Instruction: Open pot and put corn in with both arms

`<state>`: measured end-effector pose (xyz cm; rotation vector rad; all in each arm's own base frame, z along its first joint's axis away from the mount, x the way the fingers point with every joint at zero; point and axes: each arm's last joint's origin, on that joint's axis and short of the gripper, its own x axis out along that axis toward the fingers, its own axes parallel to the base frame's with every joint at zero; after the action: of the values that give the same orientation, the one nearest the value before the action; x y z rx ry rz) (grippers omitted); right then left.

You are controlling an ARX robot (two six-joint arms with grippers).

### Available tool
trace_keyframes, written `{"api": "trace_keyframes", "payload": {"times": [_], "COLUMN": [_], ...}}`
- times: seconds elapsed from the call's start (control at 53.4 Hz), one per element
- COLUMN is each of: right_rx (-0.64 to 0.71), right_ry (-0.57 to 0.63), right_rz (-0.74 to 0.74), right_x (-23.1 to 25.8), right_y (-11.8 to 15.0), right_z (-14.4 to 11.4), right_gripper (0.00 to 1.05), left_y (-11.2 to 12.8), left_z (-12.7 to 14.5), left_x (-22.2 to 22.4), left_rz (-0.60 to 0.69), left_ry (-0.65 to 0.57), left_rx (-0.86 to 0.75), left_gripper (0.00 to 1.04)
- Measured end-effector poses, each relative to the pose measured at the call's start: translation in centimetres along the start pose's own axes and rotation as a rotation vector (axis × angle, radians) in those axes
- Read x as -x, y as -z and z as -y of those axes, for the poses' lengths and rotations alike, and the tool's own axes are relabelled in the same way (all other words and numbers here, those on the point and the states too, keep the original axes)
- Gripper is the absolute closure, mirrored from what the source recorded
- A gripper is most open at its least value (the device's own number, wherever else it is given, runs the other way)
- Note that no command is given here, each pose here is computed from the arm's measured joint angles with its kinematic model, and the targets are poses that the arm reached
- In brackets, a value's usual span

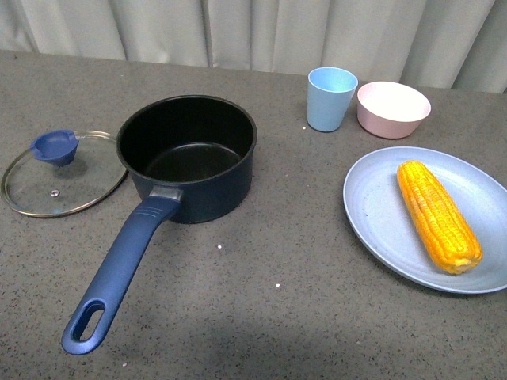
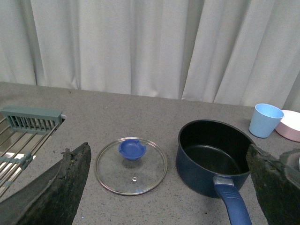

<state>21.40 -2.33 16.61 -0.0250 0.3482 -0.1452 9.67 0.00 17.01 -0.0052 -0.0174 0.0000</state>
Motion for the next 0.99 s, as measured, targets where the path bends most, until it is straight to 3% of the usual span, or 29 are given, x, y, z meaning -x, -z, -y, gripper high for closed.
{"api": "trace_keyframes", "payload": {"times": [0.187,0.412,0.619,0.993], "right_rx": [-0.026,-0.016,0.031,0.003], "right_ry": [-0.136,-0.283,-0.265,-0.269], "right_rz": [-0.178,-0.406,-0.599,-0.703], "right_x": [-5.1,-9.7,-12.5,-15.3], "right_y": [-0.8,-0.3,2.3,4.7], "right_z": [-1.2,-4.7,-6.7,-7.6], "right_gripper": [0.09,0.09,0.09,0.09], "left_y": [0.0,0.0,0.0,0.0], "left_z": [0.0,0.0,0.0,0.0], "left_x": [0.0,0.0,0.0,0.0], "left_rz": [0.000,0.000,0.000,0.000], "left_ry": [0.000,0.000,0.000,0.000], "left_rx": [0.000,0.000,0.000,0.000], "left_gripper": [0.06,0.06,0.06,0.06]}}
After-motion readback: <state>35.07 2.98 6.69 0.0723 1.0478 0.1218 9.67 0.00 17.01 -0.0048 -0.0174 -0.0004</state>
